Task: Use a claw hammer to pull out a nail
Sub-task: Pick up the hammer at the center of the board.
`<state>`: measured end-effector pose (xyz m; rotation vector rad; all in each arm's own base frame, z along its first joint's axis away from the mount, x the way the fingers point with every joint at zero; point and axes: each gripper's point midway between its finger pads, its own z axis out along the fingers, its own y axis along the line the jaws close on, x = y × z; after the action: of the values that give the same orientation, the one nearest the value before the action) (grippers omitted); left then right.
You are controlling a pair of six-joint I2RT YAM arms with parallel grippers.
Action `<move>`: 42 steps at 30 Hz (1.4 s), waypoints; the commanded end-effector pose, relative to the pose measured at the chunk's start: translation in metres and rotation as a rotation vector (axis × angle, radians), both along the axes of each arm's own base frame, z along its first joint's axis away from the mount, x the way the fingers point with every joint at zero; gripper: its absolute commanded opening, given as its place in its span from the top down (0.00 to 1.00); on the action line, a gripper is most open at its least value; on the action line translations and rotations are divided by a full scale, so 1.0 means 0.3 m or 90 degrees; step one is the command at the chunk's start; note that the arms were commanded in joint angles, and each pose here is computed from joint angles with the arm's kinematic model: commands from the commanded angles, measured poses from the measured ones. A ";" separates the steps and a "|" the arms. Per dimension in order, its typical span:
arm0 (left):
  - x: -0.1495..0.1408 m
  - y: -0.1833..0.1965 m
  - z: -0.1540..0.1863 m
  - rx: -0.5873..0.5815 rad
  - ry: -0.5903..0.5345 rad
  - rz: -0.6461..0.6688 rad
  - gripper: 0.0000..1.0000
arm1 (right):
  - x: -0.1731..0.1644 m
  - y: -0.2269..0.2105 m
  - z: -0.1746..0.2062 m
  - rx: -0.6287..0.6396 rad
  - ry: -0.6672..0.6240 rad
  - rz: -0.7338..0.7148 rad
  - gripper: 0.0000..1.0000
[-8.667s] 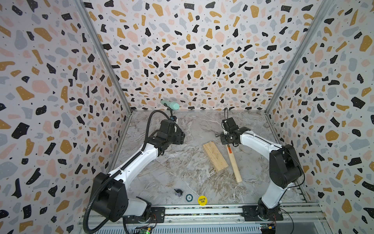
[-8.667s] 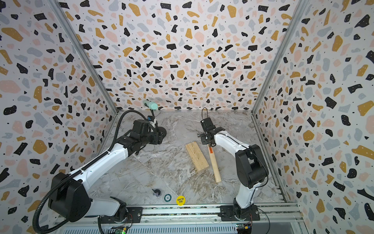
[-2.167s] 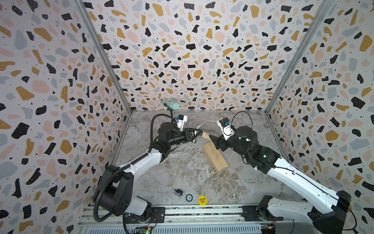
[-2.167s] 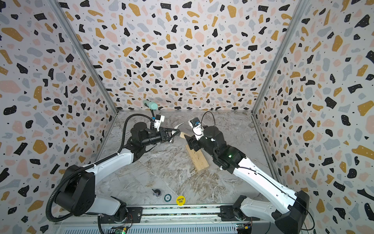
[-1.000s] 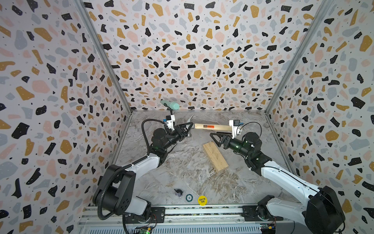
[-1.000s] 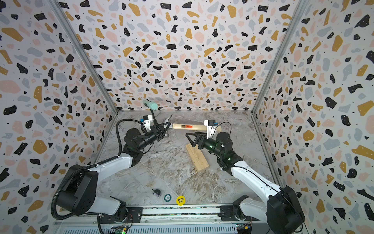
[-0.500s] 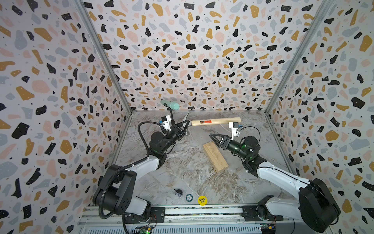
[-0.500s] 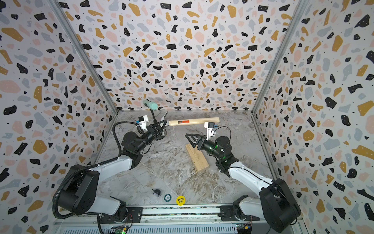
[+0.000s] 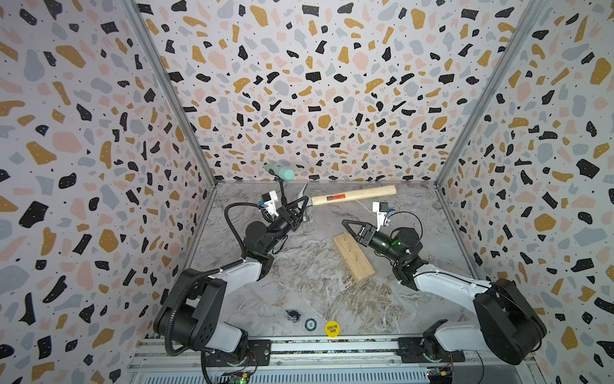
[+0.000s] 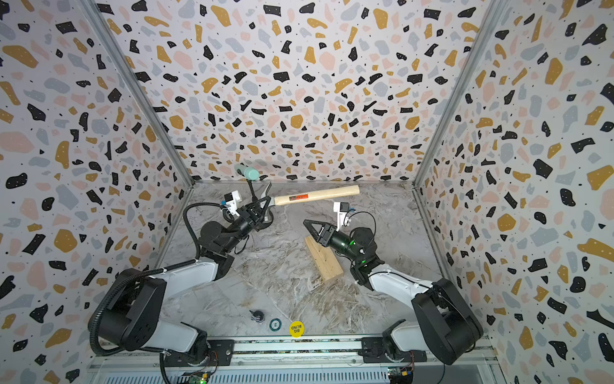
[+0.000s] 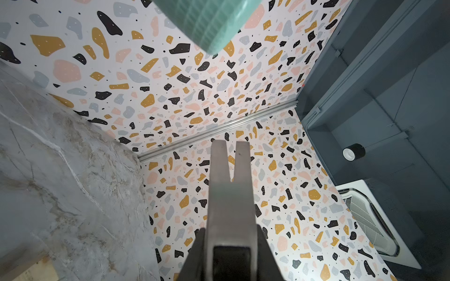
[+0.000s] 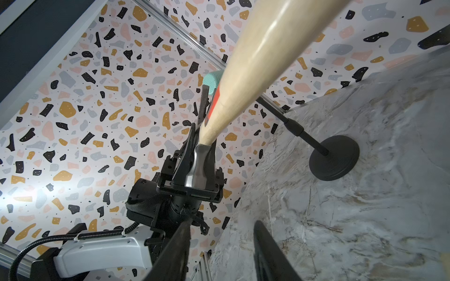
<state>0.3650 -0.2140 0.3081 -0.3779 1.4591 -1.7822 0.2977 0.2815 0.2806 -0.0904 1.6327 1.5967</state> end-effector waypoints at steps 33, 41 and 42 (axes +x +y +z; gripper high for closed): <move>-0.115 0.039 0.246 -0.103 -0.160 0.001 1.00 | 0.061 0.102 0.156 0.165 -0.075 0.006 0.60; -0.128 0.017 0.231 -0.103 -0.157 -0.006 1.00 | 0.087 0.134 0.183 0.184 -0.089 0.007 0.61; -0.129 0.017 0.230 -0.104 -0.156 -0.006 1.00 | 0.091 0.133 0.184 0.185 -0.090 0.003 0.61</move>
<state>0.3595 -0.2169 0.3106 -0.4146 1.4128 -1.8094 0.3289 0.3239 0.3020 -0.0274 1.4088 1.7447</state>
